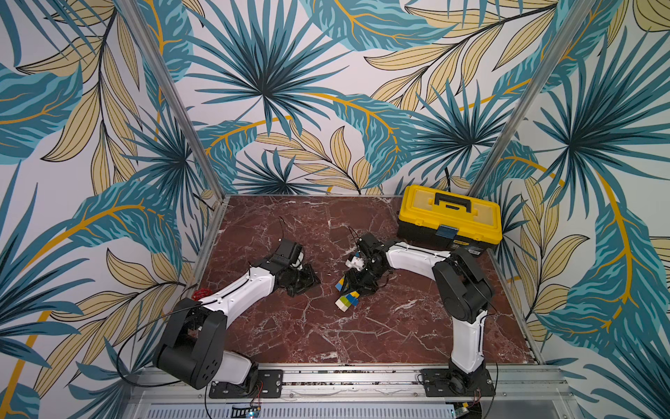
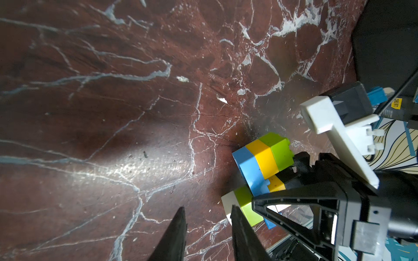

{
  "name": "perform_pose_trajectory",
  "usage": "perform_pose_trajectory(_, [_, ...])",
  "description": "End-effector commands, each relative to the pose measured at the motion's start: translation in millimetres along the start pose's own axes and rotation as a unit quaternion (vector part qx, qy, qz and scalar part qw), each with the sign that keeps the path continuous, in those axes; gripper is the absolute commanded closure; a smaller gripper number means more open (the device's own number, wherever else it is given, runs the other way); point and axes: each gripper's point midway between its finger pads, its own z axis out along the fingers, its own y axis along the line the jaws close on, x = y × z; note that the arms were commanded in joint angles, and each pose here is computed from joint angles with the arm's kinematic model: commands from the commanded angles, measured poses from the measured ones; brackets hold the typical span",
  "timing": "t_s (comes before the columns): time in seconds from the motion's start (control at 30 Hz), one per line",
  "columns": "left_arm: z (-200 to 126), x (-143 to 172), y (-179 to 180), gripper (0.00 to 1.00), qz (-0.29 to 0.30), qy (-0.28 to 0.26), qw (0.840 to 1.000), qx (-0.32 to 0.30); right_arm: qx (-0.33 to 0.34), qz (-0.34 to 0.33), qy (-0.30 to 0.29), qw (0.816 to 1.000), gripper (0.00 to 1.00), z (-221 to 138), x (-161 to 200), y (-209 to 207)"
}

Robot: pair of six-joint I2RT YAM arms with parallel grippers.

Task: Assemble the number 4 with lego
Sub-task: Place the lego brick at the center of the board.

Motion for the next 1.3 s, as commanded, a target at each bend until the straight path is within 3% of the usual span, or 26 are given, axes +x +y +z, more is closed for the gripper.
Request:
perform_pose_trajectory(0.0, [0.5, -4.4, -1.3, 0.64, 0.008, -0.005, 1.0, 0.005, 0.033, 0.007, 0.011, 0.999, 0.33, -0.6, 11.7, -17.4])
perform_pose_trajectory(0.33, [16.7, -7.9, -0.5, 0.66, 0.006, 0.005, 1.0, 0.008, 0.183, 0.005, -0.051, 0.982, 0.21, -43.2, 32.5, -52.9])
perform_pose_trajectory(0.5, [26.7, -16.2, -3.1, 0.67, 0.009, 0.005, 1.0, 0.008, 0.263, -0.007, -0.079, 0.962, 0.18, -51.6, 44.9, -54.2])
perform_pose_trajectory(0.87, [53.1, -38.6, -10.4, 0.69, 0.016, 0.003, 1.0, 0.01, 0.293, -0.035, -0.093, 0.951, 0.19, -11.7, 51.4, -24.9])
perform_pose_trajectory(1.27, [67.9, -25.9, -20.3, 0.7, 0.036, 0.024, 0.999, 0.011, 0.358, -0.012, -0.11, 0.927, 0.22, -27.4, 47.4, -51.5])
